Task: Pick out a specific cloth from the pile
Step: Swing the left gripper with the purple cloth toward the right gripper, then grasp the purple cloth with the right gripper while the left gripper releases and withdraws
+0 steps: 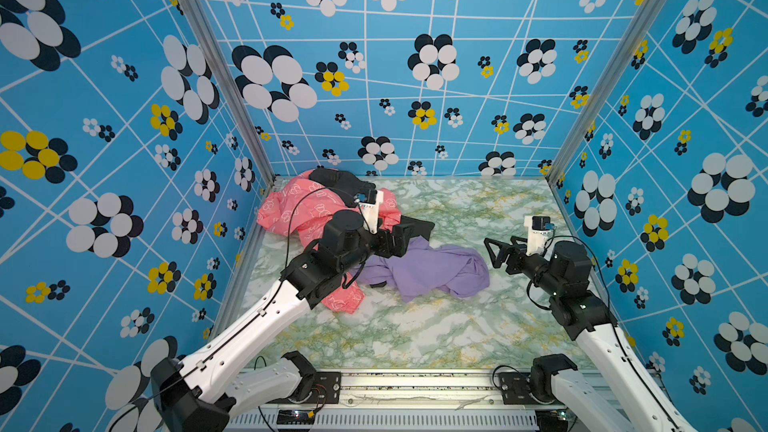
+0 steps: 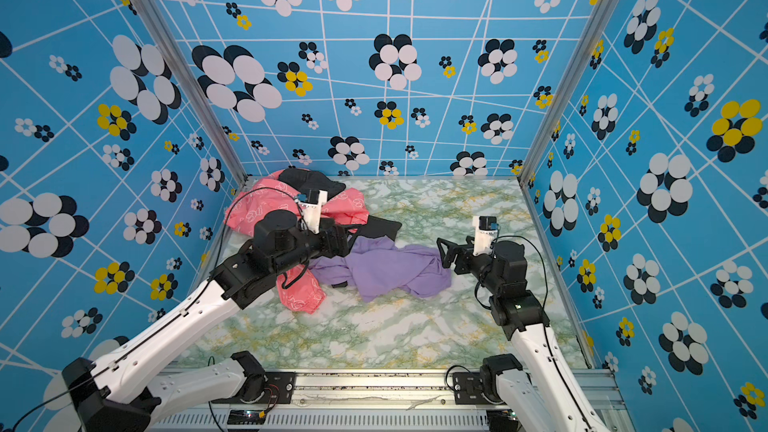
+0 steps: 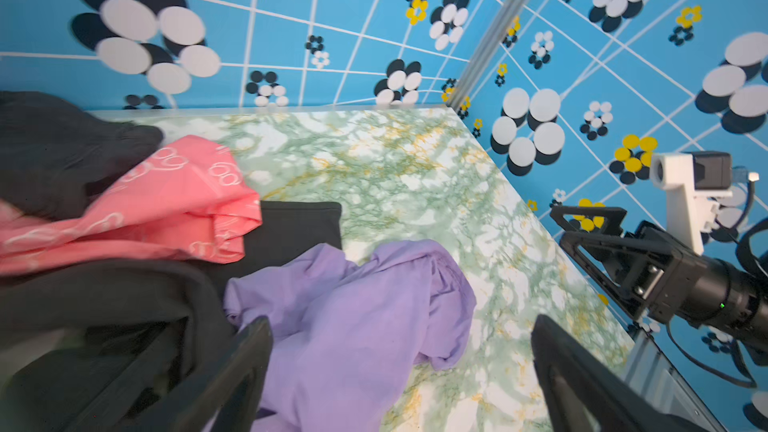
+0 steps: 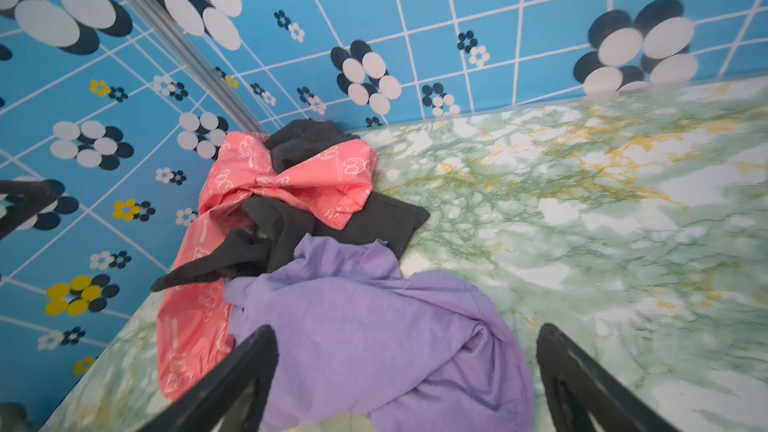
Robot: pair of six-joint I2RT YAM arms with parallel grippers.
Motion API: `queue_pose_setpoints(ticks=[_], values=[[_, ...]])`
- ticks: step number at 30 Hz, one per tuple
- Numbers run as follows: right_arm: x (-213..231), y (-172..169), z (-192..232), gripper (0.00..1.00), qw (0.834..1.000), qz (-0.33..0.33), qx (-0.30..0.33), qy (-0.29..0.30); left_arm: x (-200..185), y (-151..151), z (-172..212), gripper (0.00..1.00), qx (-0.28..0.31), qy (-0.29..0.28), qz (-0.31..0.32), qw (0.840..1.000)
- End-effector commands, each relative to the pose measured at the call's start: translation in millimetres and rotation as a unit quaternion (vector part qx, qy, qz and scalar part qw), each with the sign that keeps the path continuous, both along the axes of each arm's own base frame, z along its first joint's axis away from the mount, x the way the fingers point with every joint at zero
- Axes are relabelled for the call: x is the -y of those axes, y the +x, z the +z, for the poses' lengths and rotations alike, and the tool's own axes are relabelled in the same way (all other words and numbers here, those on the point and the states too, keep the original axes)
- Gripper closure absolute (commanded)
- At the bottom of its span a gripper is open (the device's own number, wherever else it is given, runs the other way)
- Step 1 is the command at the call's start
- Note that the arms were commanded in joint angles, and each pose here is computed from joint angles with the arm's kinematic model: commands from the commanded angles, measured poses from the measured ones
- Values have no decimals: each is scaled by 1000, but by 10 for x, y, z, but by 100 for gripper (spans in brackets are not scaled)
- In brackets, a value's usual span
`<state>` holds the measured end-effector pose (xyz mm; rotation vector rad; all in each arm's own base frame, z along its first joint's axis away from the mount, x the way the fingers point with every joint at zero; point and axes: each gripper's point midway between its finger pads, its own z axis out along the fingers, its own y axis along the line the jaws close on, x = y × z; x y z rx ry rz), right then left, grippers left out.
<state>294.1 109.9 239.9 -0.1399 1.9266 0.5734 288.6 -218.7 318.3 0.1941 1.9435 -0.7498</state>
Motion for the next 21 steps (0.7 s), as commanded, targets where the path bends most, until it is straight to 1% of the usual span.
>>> queue_pose_setpoints(ticks=[1, 4, 8, 11, 14, 17, 21], values=[[-240, -25, 56, 1, 998, 46, 7, -44, -380, -41, -366, 1, -51, -5, 70, 996], [-520, -55, -65, 1, 991, 93, -6, -95, -623, -137, -533, 0, -72, -15, 107, 992], [-913, -73, -245, 1, 976, 147, -22, -161, -815, -208, -703, 1, -96, -16, 139, 985], [-1213, -79, -351, 2, 962, 181, -31, -202, -864, -215, -748, 1, -108, -12, 146, 983], [-1489, -80, -482, 1, 949, 204, -41, -235, -873, -190, -722, 1, -105, -15, 149, 983], [-1734, -83, -644, 2, 938, 223, -56, -261, -869, -161, -685, 1, -102, -17, 150, 983], [-1996, -62, -867, 3, 928, 232, -88, -279, -854, -150, -669, 1, -104, -17, 146, 984]])
